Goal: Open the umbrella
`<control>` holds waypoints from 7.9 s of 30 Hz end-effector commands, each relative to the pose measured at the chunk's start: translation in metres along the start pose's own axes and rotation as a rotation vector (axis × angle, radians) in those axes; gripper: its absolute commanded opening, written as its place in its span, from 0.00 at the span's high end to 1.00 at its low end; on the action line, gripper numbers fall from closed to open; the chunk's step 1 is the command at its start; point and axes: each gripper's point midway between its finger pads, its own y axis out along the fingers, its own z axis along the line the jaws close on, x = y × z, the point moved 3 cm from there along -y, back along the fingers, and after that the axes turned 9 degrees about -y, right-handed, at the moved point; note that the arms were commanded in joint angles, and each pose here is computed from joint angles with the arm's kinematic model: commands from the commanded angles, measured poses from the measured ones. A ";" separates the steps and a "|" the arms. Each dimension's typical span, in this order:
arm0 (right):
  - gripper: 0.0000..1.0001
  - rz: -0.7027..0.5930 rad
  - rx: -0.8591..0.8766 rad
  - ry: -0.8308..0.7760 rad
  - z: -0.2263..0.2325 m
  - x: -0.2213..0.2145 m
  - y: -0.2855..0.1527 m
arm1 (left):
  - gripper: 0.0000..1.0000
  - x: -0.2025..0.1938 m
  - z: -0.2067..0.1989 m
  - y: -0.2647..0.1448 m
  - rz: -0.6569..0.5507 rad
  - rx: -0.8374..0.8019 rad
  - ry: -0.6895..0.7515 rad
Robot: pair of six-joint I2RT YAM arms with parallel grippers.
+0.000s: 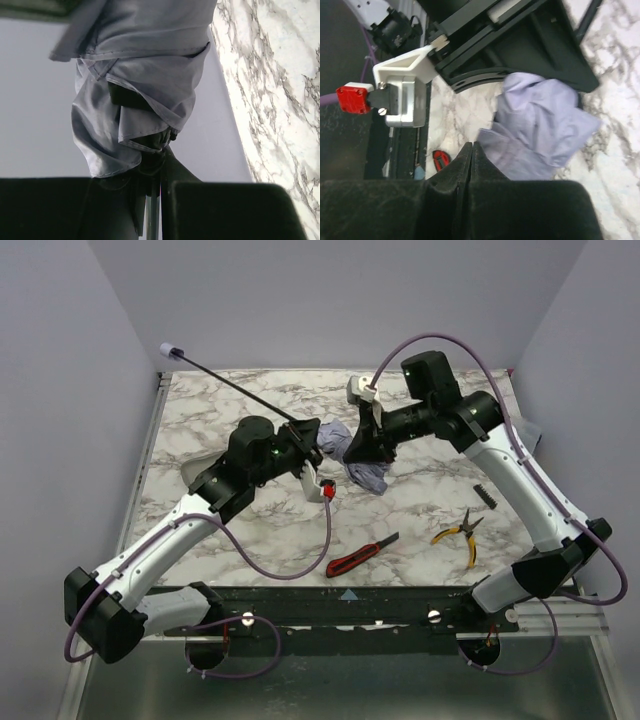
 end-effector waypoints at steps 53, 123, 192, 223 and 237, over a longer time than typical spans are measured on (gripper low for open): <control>0.66 0.059 -0.276 -0.080 -0.025 0.000 0.005 | 1.00 -0.002 0.049 -0.019 0.034 0.158 -0.026; 1.00 0.131 -0.192 0.015 0.012 -0.022 -0.013 | 0.68 0.027 0.026 -0.043 -0.180 0.062 -0.189; 1.00 -0.176 -0.327 0.280 -0.044 0.007 -0.044 | 0.25 0.083 -0.022 -0.049 -0.274 -0.230 -0.978; 1.00 -0.431 -0.230 0.167 -0.021 0.022 -0.026 | 0.36 -0.003 0.139 -0.032 -0.733 0.039 -2.283; 0.19 -0.289 -0.342 0.491 -0.028 -0.048 -0.033 | 1.00 -0.012 0.148 -0.035 -0.588 0.117 -1.987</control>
